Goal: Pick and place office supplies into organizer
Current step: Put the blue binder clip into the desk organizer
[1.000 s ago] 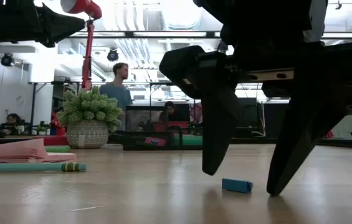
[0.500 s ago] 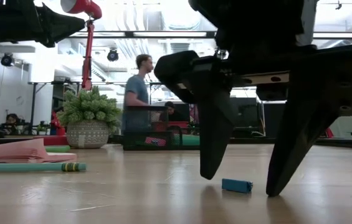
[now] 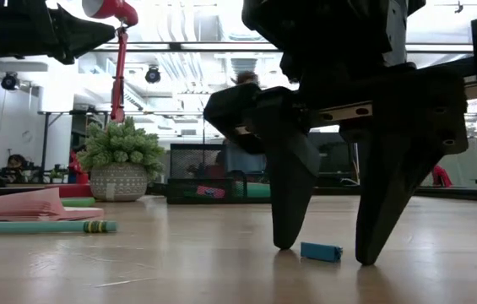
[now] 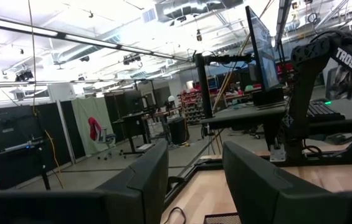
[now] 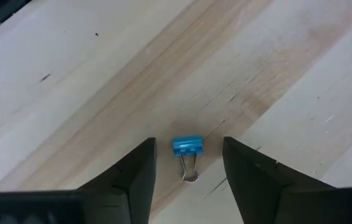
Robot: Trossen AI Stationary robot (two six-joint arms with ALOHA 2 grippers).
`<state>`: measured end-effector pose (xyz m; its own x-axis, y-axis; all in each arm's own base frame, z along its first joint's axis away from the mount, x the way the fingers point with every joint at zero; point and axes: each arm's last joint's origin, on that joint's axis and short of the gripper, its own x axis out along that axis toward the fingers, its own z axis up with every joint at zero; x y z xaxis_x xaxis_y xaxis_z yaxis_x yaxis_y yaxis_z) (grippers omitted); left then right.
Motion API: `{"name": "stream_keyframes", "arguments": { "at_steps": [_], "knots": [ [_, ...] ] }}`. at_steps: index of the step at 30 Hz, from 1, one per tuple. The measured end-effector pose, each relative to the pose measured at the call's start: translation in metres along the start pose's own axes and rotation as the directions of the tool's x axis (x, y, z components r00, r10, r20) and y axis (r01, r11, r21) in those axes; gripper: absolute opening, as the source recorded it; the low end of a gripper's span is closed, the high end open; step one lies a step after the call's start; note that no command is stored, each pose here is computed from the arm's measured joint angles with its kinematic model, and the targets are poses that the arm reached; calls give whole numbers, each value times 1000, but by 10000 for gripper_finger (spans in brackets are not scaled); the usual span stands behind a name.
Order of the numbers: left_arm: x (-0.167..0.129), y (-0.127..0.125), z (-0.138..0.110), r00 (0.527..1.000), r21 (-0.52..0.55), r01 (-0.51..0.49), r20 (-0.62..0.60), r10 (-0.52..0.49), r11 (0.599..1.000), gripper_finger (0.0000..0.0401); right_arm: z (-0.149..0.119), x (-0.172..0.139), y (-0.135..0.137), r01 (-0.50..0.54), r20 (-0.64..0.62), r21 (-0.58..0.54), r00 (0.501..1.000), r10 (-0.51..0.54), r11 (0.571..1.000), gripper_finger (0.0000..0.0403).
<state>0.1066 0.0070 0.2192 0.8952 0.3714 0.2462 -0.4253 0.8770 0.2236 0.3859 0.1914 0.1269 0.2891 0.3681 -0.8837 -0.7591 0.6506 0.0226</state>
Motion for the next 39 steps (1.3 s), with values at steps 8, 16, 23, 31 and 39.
{"name": "stream_keyframes", "arguments": {
  "at_steps": [8,16,23,31,39],
  "knots": [
    [0,0,0,1000,0,0,-1,0,1000,139,0,0,-1,0,1,-9,1000,0,1000,150],
    [0,0,0,1000,0,0,0,0,1000,139,0,0,-1,0,1,-10,1000,0,1000,130],
    [0,0,0,1000,0,0,-1,0,1000,139,0,0,-1,0,1,-10,1000,0,1000,99],
    [0,0,0,1000,0,0,-1,0,1000,139,0,0,-1,0,1,-10,1000,0,1000,65],
    [0,0,0,1000,0,0,-1,0,1000,139,0,0,-1,0,1,-10,1000,0,1000,56]
  ]
}}
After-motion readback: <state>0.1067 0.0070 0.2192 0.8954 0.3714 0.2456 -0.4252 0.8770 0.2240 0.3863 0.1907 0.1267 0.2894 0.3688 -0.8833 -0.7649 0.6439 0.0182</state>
